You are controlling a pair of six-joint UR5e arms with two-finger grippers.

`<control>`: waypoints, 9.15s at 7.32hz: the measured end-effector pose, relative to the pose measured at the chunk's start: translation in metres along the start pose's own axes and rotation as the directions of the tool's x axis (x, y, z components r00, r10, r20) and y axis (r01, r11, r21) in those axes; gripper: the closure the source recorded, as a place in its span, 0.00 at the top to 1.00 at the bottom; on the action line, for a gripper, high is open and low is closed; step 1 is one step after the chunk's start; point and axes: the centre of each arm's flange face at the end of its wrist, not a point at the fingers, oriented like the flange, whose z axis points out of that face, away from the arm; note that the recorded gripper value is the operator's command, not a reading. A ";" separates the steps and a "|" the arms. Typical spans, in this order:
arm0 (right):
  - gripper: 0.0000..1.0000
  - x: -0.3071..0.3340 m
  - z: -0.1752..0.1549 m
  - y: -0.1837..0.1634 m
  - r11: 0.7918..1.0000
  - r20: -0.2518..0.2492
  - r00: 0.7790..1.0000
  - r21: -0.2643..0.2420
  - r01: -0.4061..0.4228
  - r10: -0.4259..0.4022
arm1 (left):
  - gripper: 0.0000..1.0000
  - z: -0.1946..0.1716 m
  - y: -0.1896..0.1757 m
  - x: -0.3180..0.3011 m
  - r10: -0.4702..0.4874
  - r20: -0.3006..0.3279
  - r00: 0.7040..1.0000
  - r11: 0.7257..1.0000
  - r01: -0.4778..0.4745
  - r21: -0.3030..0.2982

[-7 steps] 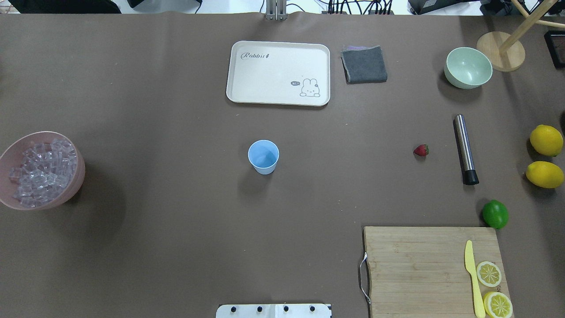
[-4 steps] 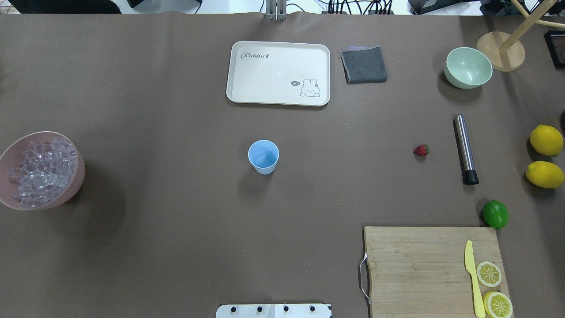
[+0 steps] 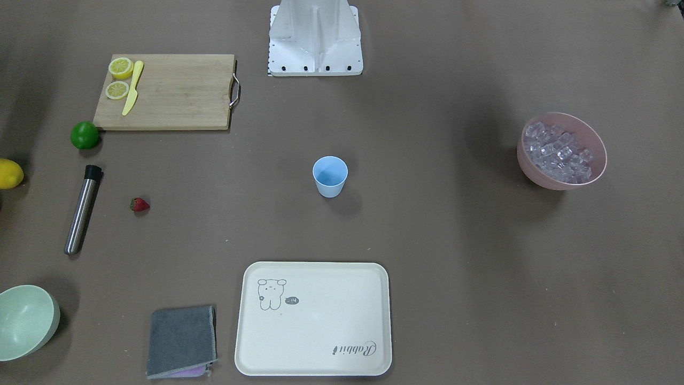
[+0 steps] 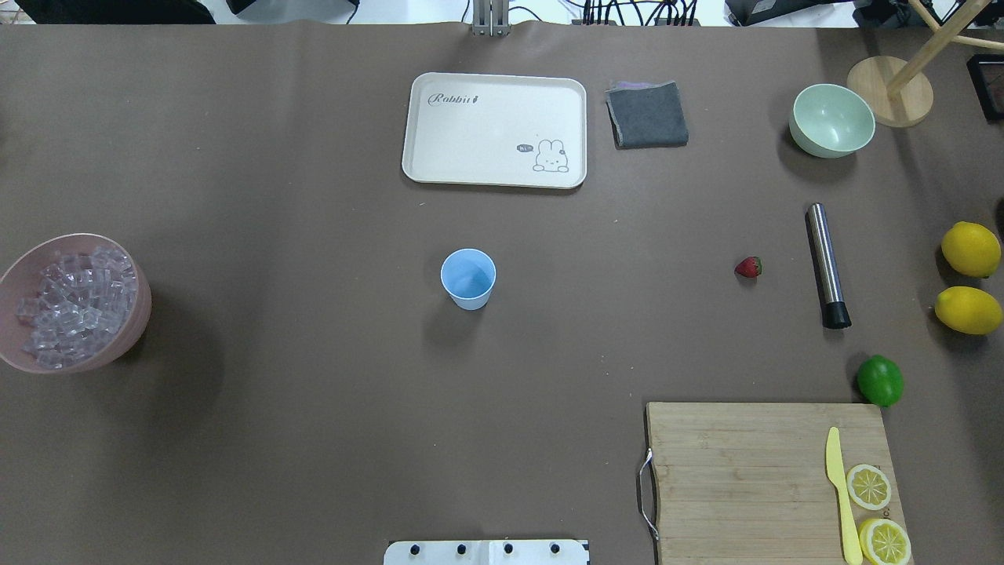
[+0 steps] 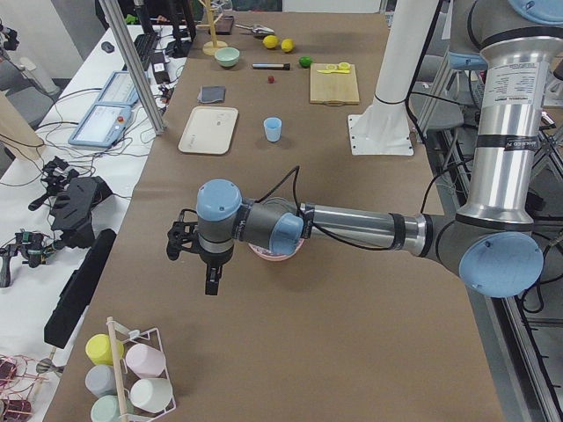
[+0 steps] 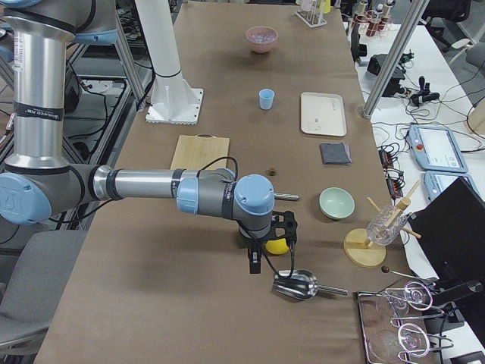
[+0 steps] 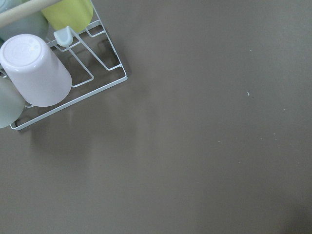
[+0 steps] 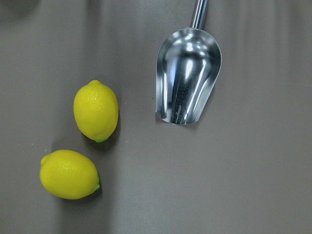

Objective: Mash ice and strawberries in cup

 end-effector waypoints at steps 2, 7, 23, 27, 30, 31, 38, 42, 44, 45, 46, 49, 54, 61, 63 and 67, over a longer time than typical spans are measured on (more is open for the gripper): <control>1.00 0.000 0.000 0.000 1.000 0.000 1.000 0.000 0.000 0.000 | 0.98 0.000 0.000 0.000 0.000 0.000 1.000 1.000 0.000 0.000; 1.00 -0.003 -0.001 -0.001 1.000 0.021 1.000 0.006 0.004 -0.004 | 0.98 0.001 0.002 -0.002 -0.005 0.001 1.000 1.000 0.005 -0.003; 1.00 -0.014 -0.013 -0.007 0.999 0.017 0.999 0.032 0.028 -0.029 | 0.98 0.006 0.004 0.010 0.045 -0.018 0.999 0.999 -0.044 0.020; 1.00 -0.012 -0.011 -0.007 0.999 0.018 1.000 0.027 0.024 -0.024 | 0.98 0.000 0.007 0.016 0.051 -0.039 0.998 0.997 -0.049 0.058; 1.00 -0.009 -0.008 -0.004 0.999 0.021 1.000 0.024 0.022 -0.022 | 0.98 0.002 0.010 0.060 -0.051 -0.097 0.994 0.993 0.061 0.098; 1.00 -0.009 -0.007 -0.003 0.999 0.021 0.999 0.029 0.026 -0.027 | 0.98 0.015 0.017 0.080 -0.071 -0.101 0.992 0.989 0.083 0.119; 1.00 -0.007 -0.005 0.000 0.999 0.021 0.999 0.038 0.032 -0.033 | 0.98 0.058 0.111 0.203 -0.186 -0.082 0.979 0.975 0.194 0.105; 1.00 -0.008 -0.006 -0.002 0.999 0.035 0.999 0.041 0.029 -0.030 | 0.96 0.079 0.134 0.210 -0.269 -0.071 0.960 0.962 0.272 0.034; 1.00 -0.012 -0.009 -0.007 0.999 0.046 0.999 0.049 0.023 -0.025 | 0.93 0.088 0.142 0.209 -0.273 -0.056 0.960 0.961 0.274 0.013; 1.00 -0.014 -0.011 -0.010 0.998 0.050 0.999 0.054 0.016 -0.019 | 0.84 0.092 0.145 0.210 -0.269 -0.051 0.962 0.963 0.270 0.004; 1.00 -0.016 -0.014 -0.013 0.998 0.052 0.999 0.059 0.006 -0.009 | 0.71 0.097 0.149 0.212 -0.262 -0.047 0.964 0.965 0.262 -0.006; 1.00 -0.019 -0.017 -0.015 0.998 0.057 0.998 0.066 0.001 -0.005 | 0.70 0.110 0.152 0.212 -0.246 -0.031 0.969 0.969 0.245 -0.022; 1.00 -0.021 -0.019 -0.014 0.998 0.066 0.998 0.070 0.001 -0.006 | 0.66 0.125 0.152 0.203 -0.219 -0.004 0.976 0.975 0.218 -0.029; 1.00 -0.017 -0.021 -0.012 0.997 0.065 0.998 0.074 -0.007 0.002 | 0.63 0.134 0.158 0.212 -0.198 -0.003 0.980 0.979 0.198 -0.048; 1.00 -0.017 -0.020 -0.010 0.997 0.065 0.998 0.074 -0.009 0.004 | 0.60 0.137 0.160 0.212 -0.195 -0.001 0.981 0.979 0.195 -0.052; 1.00 -0.018 -0.022 -0.012 0.997 0.065 0.998 0.078 -0.006 0.001 | 0.40 0.148 0.162 0.200 -0.187 -0.020 0.982 0.982 0.186 -0.042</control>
